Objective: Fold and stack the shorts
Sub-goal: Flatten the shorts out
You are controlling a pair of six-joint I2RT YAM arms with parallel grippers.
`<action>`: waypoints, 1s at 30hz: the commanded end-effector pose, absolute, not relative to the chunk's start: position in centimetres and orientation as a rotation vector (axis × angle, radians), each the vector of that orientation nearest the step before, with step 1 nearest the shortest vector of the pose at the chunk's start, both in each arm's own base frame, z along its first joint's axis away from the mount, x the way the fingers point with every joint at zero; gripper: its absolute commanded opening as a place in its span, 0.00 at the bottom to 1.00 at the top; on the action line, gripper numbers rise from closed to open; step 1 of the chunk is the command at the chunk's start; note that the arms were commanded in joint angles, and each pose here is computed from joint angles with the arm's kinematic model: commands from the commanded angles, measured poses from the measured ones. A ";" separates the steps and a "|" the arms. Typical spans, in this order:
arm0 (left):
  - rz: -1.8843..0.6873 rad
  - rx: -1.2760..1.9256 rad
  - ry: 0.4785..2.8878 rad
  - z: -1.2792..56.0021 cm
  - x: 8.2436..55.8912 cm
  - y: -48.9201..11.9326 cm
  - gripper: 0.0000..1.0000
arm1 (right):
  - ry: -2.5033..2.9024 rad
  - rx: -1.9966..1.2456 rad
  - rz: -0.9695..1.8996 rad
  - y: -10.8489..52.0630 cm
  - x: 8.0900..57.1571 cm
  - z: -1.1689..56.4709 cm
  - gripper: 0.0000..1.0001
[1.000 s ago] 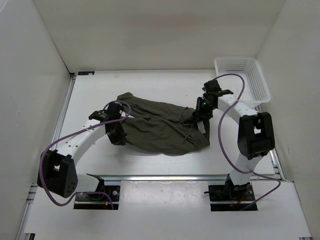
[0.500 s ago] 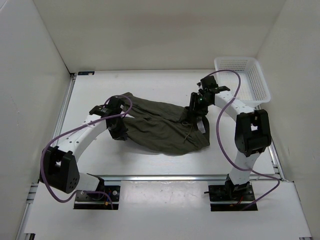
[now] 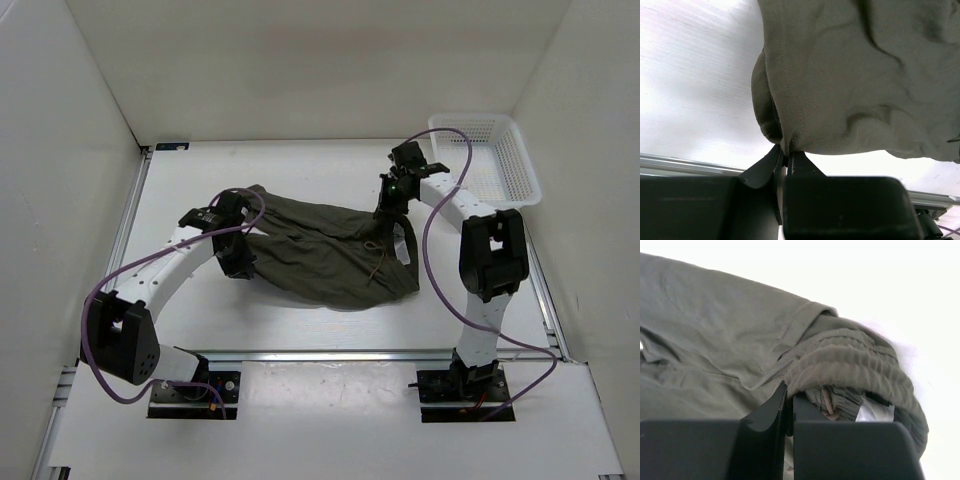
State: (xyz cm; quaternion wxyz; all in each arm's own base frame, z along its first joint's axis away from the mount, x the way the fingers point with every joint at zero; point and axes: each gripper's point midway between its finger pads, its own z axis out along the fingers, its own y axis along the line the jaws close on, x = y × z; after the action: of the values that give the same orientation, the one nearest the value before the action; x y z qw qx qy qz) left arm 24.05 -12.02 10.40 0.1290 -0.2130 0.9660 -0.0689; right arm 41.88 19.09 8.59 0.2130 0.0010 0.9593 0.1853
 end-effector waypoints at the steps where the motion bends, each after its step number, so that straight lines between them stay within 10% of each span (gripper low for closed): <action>1: -0.184 -0.596 2.767 12.0 24.8 -11.8 0.11 | 2.595 0.088 0.455 18.5 43.8 10.5 0.00; 12: -0.157 -0.586 2.763 12.1 24.6 -11.4 0.11 | 2.548 0.570 0.629 14.6 51.2 9.1 0.03; 20: -0.153 -0.587 2.785 11.5 24.1 -11.3 0.11 | 2.480 0.457 0.624 14.7 53.7 11.4 0.68; 25: -0.151 -0.574 2.787 11.5 24.1 -11.3 0.11 | 2.474 0.416 0.515 12.9 51.4 12.0 0.68; 30: -0.151 -0.574 2.787 11.5 24.3 -11.4 0.11 | 2.519 0.402 0.462 12.0 48.3 10.4 0.45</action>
State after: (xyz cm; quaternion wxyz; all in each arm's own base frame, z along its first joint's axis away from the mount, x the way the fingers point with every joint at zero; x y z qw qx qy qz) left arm 24.03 -11.45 11.04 0.1329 -0.2060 0.9680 -0.0540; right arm 48.69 12.88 9.36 0.2443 0.1628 0.9374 0.1874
